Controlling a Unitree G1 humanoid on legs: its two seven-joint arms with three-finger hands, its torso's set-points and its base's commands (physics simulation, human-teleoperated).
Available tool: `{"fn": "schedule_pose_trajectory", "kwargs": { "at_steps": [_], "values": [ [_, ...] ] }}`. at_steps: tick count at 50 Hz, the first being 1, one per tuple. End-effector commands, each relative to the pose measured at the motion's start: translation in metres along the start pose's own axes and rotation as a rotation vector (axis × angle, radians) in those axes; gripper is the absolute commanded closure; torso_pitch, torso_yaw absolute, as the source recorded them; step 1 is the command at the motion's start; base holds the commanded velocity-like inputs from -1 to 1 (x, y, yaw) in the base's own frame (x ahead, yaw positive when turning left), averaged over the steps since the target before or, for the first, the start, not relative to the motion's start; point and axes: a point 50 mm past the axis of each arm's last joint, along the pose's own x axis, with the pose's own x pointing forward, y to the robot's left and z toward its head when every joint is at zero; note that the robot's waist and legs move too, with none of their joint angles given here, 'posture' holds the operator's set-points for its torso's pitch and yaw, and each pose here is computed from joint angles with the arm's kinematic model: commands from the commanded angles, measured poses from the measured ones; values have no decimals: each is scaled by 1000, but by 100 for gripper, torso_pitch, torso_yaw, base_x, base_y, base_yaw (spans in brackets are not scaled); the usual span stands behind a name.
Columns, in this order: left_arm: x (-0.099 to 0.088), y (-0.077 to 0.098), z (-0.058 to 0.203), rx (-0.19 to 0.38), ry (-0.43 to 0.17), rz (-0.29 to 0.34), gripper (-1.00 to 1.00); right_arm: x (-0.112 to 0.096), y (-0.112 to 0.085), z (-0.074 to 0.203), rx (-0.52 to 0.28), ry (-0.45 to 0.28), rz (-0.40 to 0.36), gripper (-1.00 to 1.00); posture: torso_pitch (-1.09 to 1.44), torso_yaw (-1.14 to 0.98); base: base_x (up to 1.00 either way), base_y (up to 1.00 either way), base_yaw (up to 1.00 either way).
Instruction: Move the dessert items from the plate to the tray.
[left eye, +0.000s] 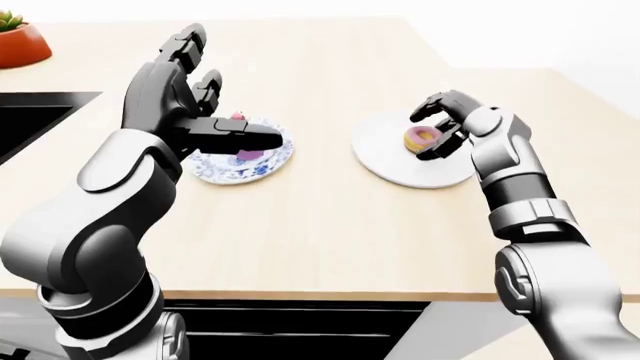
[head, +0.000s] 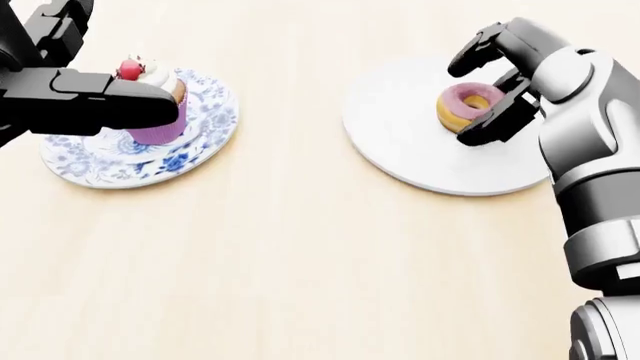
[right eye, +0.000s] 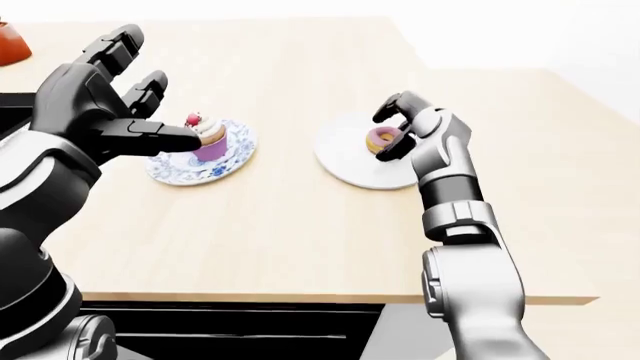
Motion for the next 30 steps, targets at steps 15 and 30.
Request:
{"fn": "schedule_pose_trajectory", "kwargs": {
  "at_steps": [15,30],
  "values": [
    [-6,1,23,17,-95,-4,-100,-14,-32,32,-113,-108,-138,93,0,0,0,0,0],
    [7,17,24,212,-69,76,-100,-60,-82,56,-54,-227,-190,100,0,0,0,0,0]
  ]
}}
